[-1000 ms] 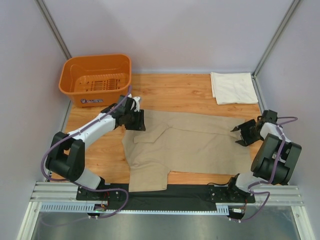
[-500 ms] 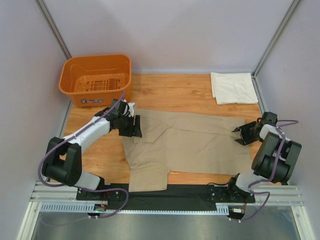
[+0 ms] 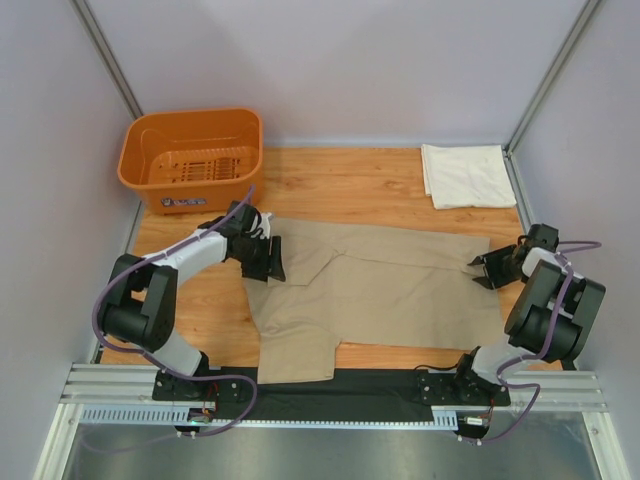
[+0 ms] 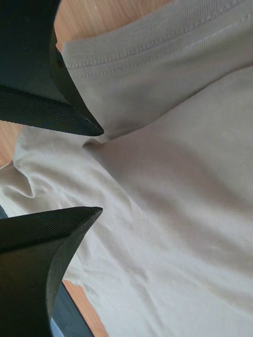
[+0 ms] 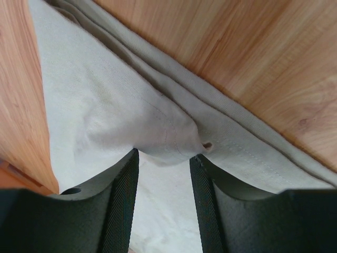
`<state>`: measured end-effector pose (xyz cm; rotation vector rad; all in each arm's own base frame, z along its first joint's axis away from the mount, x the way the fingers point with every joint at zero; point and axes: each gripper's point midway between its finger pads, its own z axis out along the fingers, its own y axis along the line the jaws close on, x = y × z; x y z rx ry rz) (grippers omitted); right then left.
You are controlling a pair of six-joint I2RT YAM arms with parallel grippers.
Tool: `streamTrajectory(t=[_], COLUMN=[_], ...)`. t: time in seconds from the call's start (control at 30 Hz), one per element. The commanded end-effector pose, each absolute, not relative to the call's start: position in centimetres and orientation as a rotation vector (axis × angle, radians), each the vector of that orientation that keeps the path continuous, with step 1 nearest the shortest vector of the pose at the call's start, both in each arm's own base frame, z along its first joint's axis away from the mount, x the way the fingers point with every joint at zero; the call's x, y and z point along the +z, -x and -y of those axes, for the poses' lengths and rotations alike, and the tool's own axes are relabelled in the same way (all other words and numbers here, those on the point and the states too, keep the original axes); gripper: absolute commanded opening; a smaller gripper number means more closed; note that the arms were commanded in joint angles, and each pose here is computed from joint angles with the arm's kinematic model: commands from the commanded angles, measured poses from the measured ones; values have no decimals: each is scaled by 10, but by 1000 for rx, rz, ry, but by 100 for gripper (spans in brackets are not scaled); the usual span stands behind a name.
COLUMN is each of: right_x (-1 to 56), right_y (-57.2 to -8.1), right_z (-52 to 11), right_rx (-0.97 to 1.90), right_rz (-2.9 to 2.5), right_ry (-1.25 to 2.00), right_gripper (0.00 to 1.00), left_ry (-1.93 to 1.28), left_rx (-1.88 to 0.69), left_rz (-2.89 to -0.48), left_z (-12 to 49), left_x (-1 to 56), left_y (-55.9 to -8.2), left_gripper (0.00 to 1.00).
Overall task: Fold and stack the t-shirts
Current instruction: Fold the tshirt
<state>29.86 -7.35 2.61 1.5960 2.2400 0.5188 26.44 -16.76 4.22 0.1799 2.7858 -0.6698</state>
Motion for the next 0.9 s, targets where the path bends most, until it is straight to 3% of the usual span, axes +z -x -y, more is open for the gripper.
streamTrajectory(t=[0.0, 0.2, 0.37, 0.43, 0.57, 0.73, 0.87], right_x=[32, 32, 31, 32, 33, 41, 53], right_y=[-313, -316, -319, -321, -325, -332, -351], right_z=[83, 86, 87, 87, 90, 100, 110], right_rx=[519, 520, 525, 524, 520, 476, 464], right_rz=[-2216, -2216, -2226, -2233, -2248, -2278, -2285], right_ry=[-1553, -1552, -1540, -1527, -1499, -1430, -1365], right_gripper=[45, 39, 35, 32, 20, 7, 3], left_ry=[-172, -162, -135, -137, -107, -76, -10], left_rx=[-608, -623, -667, -683, -687, -707, -749], left_rz=[-2746, -2753, -2772, -2766, -2771, -2716, -2680], left_z=[163, 165, 172, 174, 177, 181, 180], left_x=[54, 52, 48, 50, 57, 81, 102], left_y=[-279, -279, -281, -283, -291, -303, -317], left_gripper=[64, 64, 53, 42, 0, 0, 0])
